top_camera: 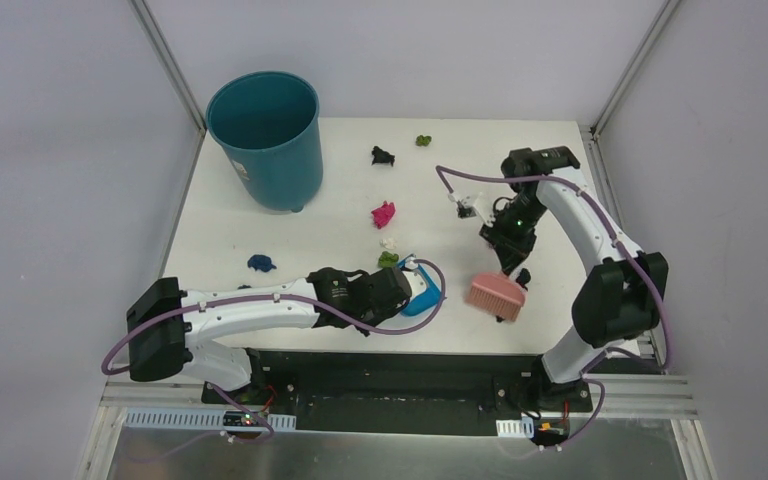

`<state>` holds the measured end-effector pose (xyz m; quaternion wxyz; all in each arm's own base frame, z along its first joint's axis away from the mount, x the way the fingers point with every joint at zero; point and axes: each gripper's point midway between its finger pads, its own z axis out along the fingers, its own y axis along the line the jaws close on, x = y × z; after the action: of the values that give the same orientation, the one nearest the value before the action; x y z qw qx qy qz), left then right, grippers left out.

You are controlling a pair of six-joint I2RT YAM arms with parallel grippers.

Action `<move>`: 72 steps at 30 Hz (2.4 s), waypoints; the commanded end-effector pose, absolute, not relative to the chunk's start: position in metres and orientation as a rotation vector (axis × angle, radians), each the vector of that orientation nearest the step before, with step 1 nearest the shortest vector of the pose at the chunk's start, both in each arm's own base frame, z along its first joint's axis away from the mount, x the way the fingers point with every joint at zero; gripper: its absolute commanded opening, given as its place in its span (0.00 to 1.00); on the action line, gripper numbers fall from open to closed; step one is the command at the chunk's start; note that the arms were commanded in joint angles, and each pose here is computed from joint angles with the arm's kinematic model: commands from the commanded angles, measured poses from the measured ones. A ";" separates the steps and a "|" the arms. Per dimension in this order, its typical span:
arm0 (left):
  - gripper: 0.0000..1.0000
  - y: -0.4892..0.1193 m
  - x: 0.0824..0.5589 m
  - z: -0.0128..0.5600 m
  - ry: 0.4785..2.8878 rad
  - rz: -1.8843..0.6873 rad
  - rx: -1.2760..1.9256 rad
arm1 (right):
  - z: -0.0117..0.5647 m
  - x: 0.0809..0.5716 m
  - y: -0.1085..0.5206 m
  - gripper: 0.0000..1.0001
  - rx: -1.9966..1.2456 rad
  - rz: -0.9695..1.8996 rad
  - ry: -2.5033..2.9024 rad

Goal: Sweep away the paper scraps from the table

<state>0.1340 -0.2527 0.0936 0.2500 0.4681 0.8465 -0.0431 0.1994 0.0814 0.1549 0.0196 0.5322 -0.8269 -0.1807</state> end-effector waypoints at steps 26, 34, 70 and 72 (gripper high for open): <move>0.00 -0.296 0.096 0.100 2.417 -0.223 1.523 | 0.209 0.296 -0.053 0.00 0.844 0.512 -3.324; 0.00 -0.315 0.094 0.100 2.555 -0.142 1.561 | 0.182 0.300 -0.032 0.00 0.707 0.312 -3.383; 0.00 -0.331 0.117 0.101 2.522 -0.122 1.478 | 0.238 0.254 0.087 0.00 0.967 -0.429 -3.320; 0.00 -0.322 0.115 0.108 2.519 -0.128 1.467 | 0.246 0.270 0.077 0.00 0.974 -0.331 -3.377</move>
<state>0.1095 -0.3345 0.0717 0.0654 0.5196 0.8516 -0.0231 0.2363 0.1028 0.2183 -0.1177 0.2800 -0.9383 -0.1654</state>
